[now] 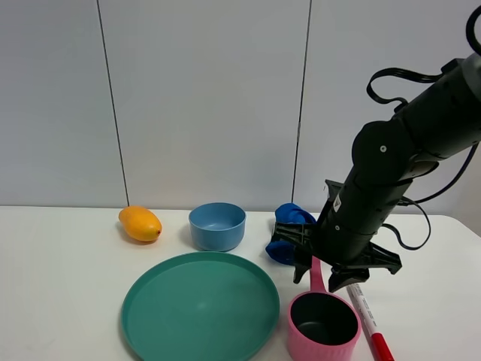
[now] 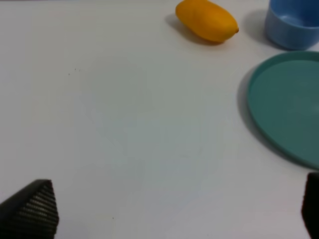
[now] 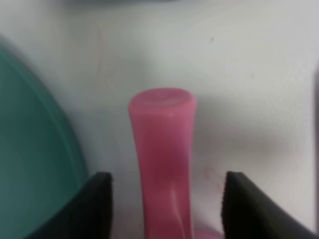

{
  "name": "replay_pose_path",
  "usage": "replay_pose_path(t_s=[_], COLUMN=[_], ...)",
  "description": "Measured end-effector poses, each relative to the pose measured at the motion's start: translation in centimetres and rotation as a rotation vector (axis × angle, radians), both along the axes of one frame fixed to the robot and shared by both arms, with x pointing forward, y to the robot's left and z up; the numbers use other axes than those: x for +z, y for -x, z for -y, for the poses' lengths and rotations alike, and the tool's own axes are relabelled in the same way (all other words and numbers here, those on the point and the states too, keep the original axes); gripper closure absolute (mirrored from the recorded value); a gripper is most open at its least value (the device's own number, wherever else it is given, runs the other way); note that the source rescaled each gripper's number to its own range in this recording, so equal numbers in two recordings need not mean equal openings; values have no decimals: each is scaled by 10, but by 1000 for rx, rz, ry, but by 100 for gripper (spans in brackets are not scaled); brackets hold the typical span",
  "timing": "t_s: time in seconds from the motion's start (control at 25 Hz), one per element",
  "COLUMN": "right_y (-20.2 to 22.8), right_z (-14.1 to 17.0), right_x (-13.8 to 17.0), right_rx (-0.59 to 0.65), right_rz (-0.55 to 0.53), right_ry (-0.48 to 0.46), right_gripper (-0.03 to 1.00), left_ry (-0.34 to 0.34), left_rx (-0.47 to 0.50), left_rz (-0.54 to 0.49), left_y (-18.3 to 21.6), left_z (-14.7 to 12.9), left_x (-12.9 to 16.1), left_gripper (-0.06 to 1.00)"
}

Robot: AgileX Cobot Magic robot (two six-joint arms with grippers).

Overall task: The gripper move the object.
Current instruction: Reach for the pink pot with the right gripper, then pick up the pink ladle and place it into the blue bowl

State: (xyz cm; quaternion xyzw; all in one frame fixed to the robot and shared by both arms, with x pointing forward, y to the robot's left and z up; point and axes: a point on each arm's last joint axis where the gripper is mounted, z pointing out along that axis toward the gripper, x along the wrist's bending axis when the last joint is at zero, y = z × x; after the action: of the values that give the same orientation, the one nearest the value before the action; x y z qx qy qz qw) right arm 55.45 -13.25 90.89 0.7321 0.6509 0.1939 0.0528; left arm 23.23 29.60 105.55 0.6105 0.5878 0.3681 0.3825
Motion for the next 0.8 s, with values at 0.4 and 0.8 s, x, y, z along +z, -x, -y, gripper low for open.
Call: replay_pose_path(t_s=[0.4,0.8], right_y=[2,7], right_z=[1,3], right_x=[-1,6], right_rx=[-13,17], right_rz=[-32,-50], right_ry=[4,27], right_gripper=[97,97], left_ry=[0,0], left_rx=[0,0], left_rz=[0,0], left_y=[0,0], left_z=[0,0], left_x=[0,0], left_gripper=[-6,-6])
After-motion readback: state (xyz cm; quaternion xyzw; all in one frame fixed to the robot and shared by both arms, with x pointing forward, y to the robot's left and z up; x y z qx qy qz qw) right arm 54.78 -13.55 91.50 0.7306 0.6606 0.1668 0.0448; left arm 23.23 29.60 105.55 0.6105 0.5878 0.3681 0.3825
